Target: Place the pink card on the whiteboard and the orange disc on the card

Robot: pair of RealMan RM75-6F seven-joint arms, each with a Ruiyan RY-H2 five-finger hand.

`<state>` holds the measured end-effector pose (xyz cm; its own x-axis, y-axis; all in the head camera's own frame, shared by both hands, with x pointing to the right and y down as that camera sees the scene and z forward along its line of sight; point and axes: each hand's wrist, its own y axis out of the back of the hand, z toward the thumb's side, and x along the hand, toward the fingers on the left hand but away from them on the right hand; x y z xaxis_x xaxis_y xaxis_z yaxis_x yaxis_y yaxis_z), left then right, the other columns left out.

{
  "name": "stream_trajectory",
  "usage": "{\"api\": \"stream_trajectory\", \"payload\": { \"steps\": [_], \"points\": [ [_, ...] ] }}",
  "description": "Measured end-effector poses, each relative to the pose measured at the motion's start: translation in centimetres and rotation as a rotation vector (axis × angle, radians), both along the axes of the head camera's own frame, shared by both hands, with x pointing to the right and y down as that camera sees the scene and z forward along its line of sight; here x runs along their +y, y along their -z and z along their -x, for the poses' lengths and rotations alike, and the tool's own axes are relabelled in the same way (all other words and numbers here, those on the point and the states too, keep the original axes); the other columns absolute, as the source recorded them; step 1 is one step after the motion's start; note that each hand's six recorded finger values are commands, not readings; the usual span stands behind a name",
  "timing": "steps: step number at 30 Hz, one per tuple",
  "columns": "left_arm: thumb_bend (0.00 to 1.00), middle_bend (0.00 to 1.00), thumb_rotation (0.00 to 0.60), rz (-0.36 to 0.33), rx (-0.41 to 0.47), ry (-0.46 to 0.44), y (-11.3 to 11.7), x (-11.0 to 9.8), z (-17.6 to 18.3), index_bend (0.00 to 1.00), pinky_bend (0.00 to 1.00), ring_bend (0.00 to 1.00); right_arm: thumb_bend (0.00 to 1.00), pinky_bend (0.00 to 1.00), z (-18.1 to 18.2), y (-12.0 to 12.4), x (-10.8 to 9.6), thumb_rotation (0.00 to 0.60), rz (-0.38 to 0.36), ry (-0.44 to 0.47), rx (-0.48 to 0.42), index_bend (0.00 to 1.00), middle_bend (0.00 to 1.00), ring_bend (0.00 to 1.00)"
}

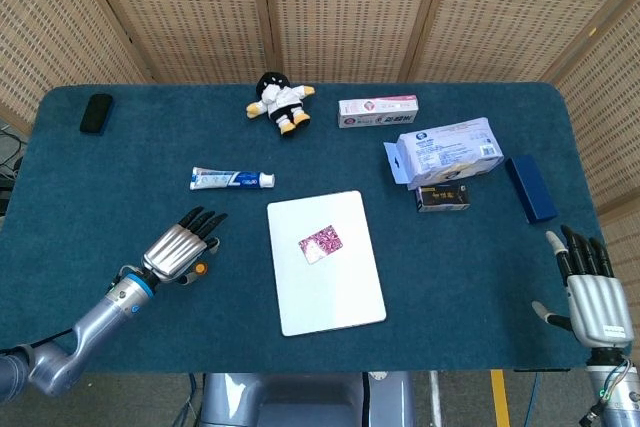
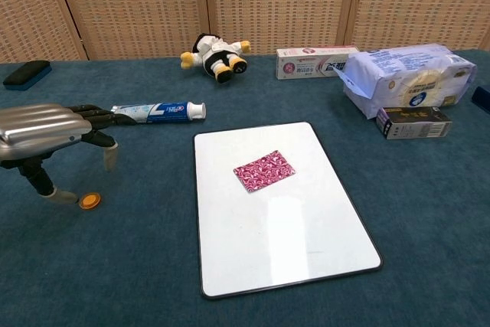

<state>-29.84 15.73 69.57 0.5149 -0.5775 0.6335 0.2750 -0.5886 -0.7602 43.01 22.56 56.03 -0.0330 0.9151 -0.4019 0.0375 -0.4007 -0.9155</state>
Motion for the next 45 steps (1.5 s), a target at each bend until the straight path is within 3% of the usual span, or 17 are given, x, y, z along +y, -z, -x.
{"api": "stream_trajectory", "payload": {
  "steps": [11,31,45],
  "points": [
    [0.21,0.0,0.6,0.032,-0.007,0.007,-1.6,1.3,1.5,0.41,0.0,0.0,0.0,0.0,0.0,0.0,0.0,0.6,0.0,0.0,-0.001,0.0,0.0,0.0],
    [0.27,0.0,0.6,0.073,-0.011,0.034,-3.3,0.7,1.5,0.43,0.0,0.0,0.0,0.0,0.0,0.0,0.0,0.6,0.002,0.0,-0.001,0.0,0.0,0.0],
    [0.3,0.0,0.6,0.074,-0.015,0.028,-3.6,0.8,1.2,0.52,0.0,0.0,0.0,0.0,0.0,0.0,0.0,0.6,0.002,-0.001,-0.002,0.0,0.0,0.0]
  ]
}}
